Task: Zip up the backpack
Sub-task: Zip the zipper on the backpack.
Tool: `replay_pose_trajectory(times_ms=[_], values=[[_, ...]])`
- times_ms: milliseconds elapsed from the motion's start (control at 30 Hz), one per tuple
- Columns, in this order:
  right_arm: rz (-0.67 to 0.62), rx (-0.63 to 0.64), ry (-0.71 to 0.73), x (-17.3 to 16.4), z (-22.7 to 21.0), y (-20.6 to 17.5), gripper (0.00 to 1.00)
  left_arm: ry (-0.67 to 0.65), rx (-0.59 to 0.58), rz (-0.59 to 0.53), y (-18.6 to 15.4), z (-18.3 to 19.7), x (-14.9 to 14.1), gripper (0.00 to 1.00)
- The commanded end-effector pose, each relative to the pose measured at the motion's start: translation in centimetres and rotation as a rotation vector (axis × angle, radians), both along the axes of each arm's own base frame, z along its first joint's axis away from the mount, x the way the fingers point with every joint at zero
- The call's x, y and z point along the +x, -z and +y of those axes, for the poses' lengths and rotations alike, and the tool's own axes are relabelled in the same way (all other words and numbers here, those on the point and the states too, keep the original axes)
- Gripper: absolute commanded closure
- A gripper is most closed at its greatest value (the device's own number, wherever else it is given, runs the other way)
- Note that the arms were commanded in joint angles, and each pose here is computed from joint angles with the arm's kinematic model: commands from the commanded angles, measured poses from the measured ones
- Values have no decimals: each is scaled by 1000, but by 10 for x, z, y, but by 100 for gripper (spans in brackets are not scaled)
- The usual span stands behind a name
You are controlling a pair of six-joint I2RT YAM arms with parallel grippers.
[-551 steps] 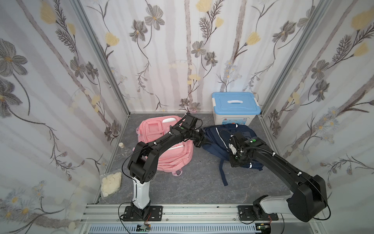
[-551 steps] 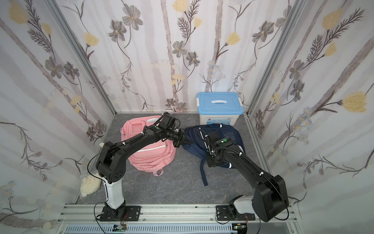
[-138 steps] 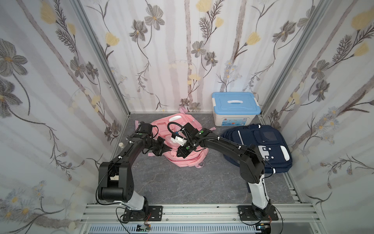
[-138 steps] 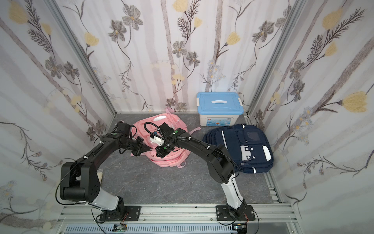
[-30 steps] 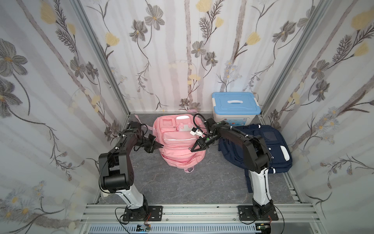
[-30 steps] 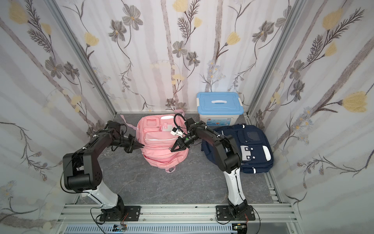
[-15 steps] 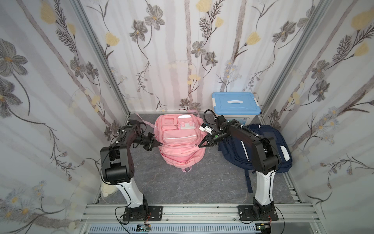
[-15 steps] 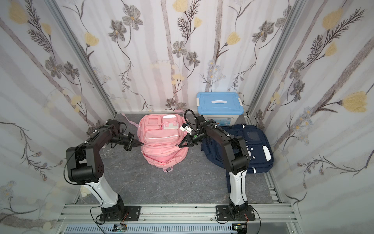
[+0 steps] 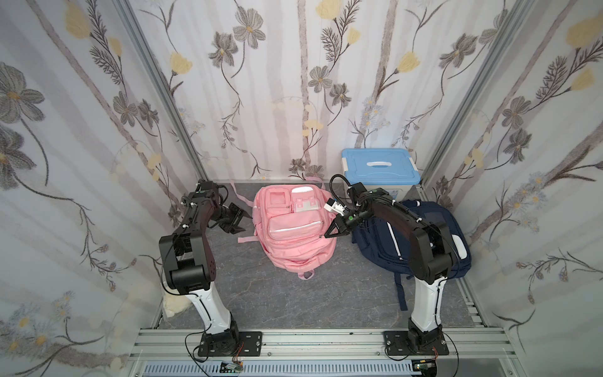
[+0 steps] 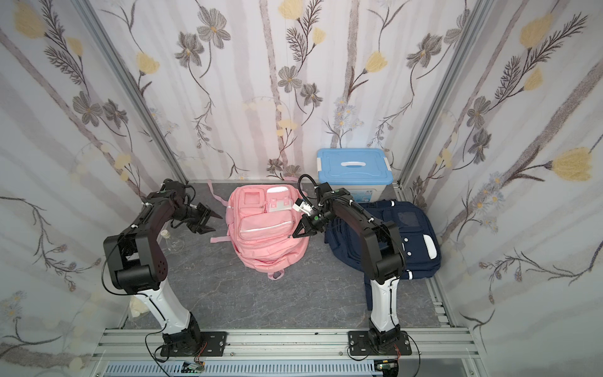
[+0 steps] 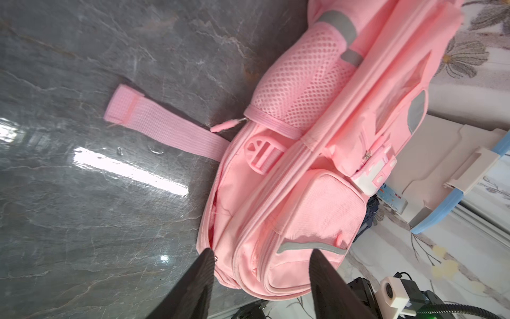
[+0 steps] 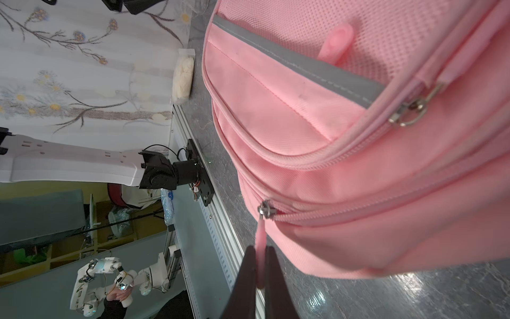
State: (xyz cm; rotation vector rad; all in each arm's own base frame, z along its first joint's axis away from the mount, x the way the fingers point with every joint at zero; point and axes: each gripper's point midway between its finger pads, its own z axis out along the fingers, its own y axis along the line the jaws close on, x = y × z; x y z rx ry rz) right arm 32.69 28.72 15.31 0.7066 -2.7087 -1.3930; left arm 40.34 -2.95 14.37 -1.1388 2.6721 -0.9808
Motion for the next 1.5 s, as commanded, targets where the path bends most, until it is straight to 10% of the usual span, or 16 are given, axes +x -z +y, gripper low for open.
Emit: replay_pose_trajectory(times_ms=[0, 233, 633, 1100, 1467], values=[[22, -2, -9, -7, 7, -6, 100, 0, 33, -56, -21, -5, -3, 45], [23, 1, -17, -5, 25, -8, 100, 145, -97, -101, -54, -105, -25, 48], [4, -27, -6, -2, 34, -8, 100, 243, -161, 22, -14, -198, -75, 50], [-59, -98, -17, -12, 37, -3, 100, 191, -153, 95, 24, -212, -87, 52], [-75, -103, -59, -26, 42, 1, 100, 166, -117, 106, 45, -211, -73, 74]])
